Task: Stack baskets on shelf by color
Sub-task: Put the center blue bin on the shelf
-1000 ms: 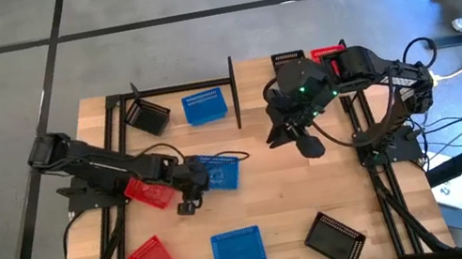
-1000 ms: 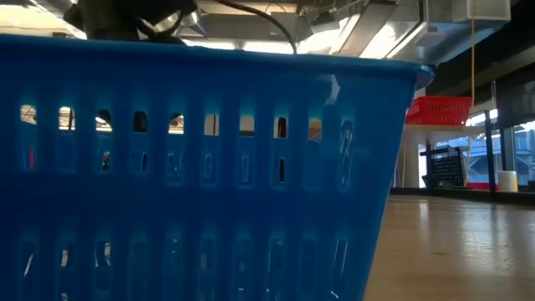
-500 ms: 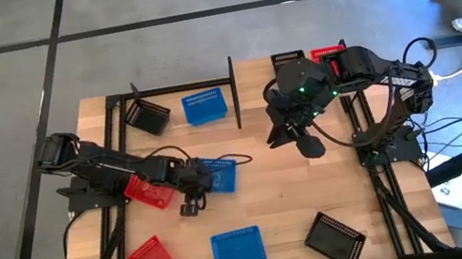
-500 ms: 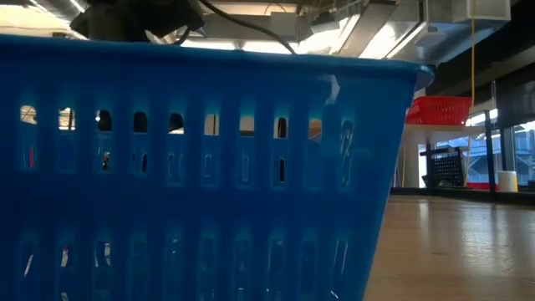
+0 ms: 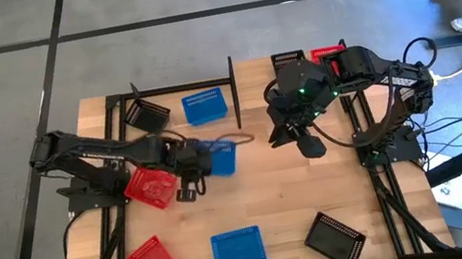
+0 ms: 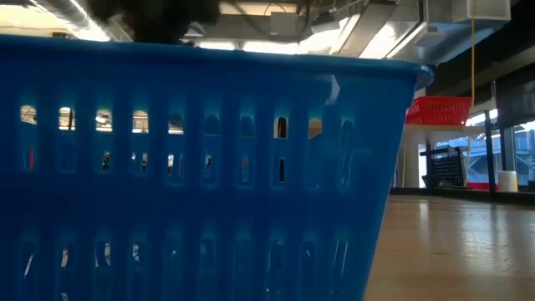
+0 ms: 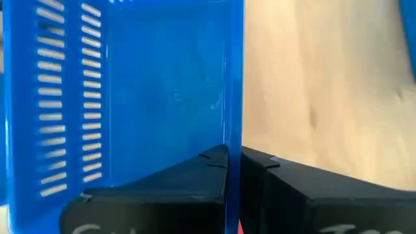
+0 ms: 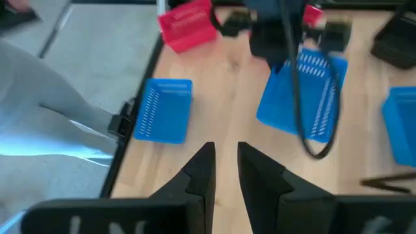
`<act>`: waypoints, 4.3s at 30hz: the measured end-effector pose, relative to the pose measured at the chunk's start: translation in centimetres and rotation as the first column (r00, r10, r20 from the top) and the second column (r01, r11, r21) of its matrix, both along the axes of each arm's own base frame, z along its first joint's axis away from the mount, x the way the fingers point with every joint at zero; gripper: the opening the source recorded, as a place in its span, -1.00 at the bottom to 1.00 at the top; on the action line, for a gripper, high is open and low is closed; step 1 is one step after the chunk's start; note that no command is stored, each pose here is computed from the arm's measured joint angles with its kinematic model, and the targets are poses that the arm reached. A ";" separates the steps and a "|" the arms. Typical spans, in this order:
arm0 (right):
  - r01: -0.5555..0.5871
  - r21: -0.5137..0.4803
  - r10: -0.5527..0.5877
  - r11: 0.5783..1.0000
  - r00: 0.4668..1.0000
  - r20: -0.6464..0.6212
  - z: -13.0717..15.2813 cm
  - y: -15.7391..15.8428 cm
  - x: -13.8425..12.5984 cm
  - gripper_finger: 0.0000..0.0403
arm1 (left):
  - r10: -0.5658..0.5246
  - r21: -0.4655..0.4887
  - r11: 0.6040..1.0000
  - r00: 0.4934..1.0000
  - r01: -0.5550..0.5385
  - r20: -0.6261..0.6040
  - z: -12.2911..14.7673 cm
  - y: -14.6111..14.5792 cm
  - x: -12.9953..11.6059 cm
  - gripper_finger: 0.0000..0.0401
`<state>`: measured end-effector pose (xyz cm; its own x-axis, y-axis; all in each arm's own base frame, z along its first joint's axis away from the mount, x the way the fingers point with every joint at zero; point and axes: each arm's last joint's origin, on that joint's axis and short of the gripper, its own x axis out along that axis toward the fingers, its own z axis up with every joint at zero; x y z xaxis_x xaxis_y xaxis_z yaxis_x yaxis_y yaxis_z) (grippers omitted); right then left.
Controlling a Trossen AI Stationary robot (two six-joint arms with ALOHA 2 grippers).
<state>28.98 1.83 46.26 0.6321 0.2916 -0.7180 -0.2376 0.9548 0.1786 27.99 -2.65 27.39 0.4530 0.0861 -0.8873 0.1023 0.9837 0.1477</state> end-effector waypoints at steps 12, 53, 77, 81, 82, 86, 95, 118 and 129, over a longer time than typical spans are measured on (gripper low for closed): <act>0.233 -0.202 -0.242 0.951 0.970 -0.019 0.0 -0.9 -1.1 -0.68 | 0.369 -0.014 0.924 0.882 -0.382 0.295 10.8 3.8 -0.9 -1.00; 0.190 -0.570 -0.256 0.799 0.966 -0.037 -5.6 -2.9 7.1 -0.25 | 0.166 0.183 0.959 0.953 -0.215 0.253 11.2 5.4 4.0 -1.00; 0.157 -0.522 -0.241 0.839 0.966 -0.098 -6.7 -3.8 7.9 -0.97 | 0.165 0.223 0.947 0.945 -0.232 0.282 11.4 5.1 4.2 -0.82; 0.161 -0.516 -0.245 0.841 0.965 -0.098 -6.8 -3.8 7.9 -0.98 | 0.169 0.222 0.946 0.943 -0.237 0.288 11.5 5.1 4.2 -0.67; 0.175 -0.509 -0.257 0.843 0.962 -0.096 -6.8 -3.8 7.9 -0.98 | 0.175 0.226 0.943 0.941 -0.245 0.289 11.5 5.1 4.2 -0.65; 0.200 -0.487 -0.296 0.850 0.947 -0.129 -6.9 -3.9 7.5 -0.99 | 0.180 0.255 0.932 0.939 -0.258 0.293 11.6 5.0 4.1 -0.61; 0.321 -0.445 -0.436 0.836 0.882 -0.182 -7.2 -4.0 6.8 -0.99 | 0.164 0.280 0.916 0.905 -0.287 0.393 13.9 4.2 2.3 -0.63; 0.998 0.002 -0.970 0.063 0.062 -0.236 -7.1 -10.1 5.9 -1.00 | 0.041 0.417 0.884 0.923 -0.212 0.383 16.0 3.8 -0.7 -0.63; 0.997 0.070 -0.977 -0.023 -0.008 -0.213 -7.5 -10.2 6.8 -1.00 | 0.001 0.441 0.878 0.919 -0.189 0.393 17.0 3.8 -2.1 -0.63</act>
